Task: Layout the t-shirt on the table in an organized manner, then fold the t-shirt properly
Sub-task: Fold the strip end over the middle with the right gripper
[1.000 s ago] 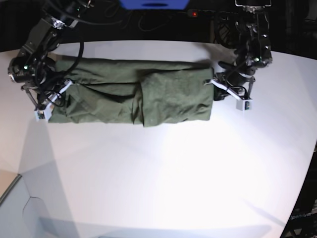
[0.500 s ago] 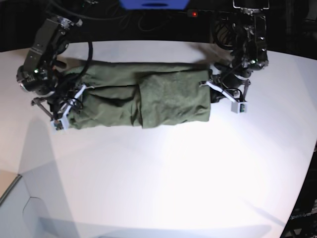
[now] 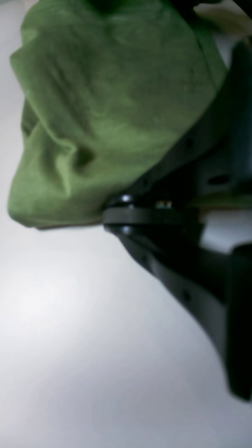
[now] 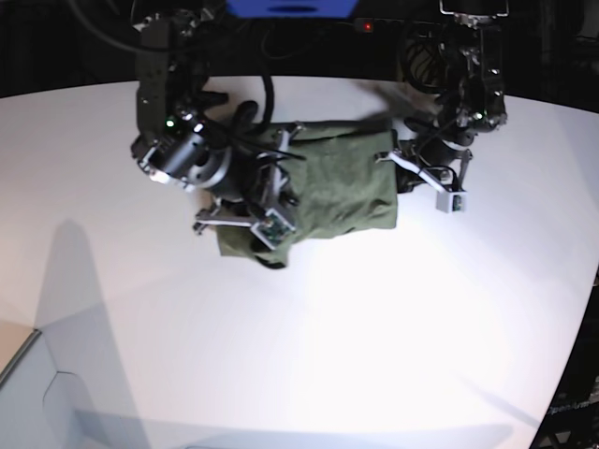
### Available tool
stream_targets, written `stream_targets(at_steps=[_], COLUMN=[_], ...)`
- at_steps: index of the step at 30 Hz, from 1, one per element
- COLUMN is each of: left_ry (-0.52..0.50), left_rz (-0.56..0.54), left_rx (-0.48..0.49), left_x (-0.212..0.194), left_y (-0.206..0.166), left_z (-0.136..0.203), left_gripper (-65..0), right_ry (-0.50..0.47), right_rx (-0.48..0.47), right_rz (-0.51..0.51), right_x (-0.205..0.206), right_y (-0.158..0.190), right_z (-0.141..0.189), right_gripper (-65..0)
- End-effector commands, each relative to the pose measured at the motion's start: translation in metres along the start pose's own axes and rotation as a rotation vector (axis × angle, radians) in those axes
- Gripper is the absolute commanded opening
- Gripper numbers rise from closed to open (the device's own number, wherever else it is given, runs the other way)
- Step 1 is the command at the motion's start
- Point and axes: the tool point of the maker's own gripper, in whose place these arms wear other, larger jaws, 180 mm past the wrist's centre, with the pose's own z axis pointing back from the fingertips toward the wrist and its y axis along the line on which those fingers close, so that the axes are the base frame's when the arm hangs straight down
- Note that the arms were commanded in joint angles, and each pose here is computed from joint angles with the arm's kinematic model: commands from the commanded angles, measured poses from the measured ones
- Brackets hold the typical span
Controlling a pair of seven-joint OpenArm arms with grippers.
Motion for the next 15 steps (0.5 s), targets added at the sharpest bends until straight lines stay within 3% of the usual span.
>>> stream_targets(at_steps=[1,6,15], left_ry=[0.02,0.019,0.03], left_rz=[-0.013,-0.008,0.002], left_rx=[0.012,0.009,0.017], left_x=[-0.003,-0.003,-0.012], left_y=[0.002,0.002,0.005], left_z=[0.002,0.002,0.005], left_gripper=[-64.9,-64.9,-64.9], right_ry=[-0.061,-0.087,-0.05], right_rx=[0.028,0.153,0.225], right_rz=[0.022,0.083,0.045], right_x=[0.018,0.031,0.025], right_y=[0.01,0.047,0.051], right_z=[0.0,-0.023,-0.062], right_gripper=[-65.0,-65.0,-65.0])
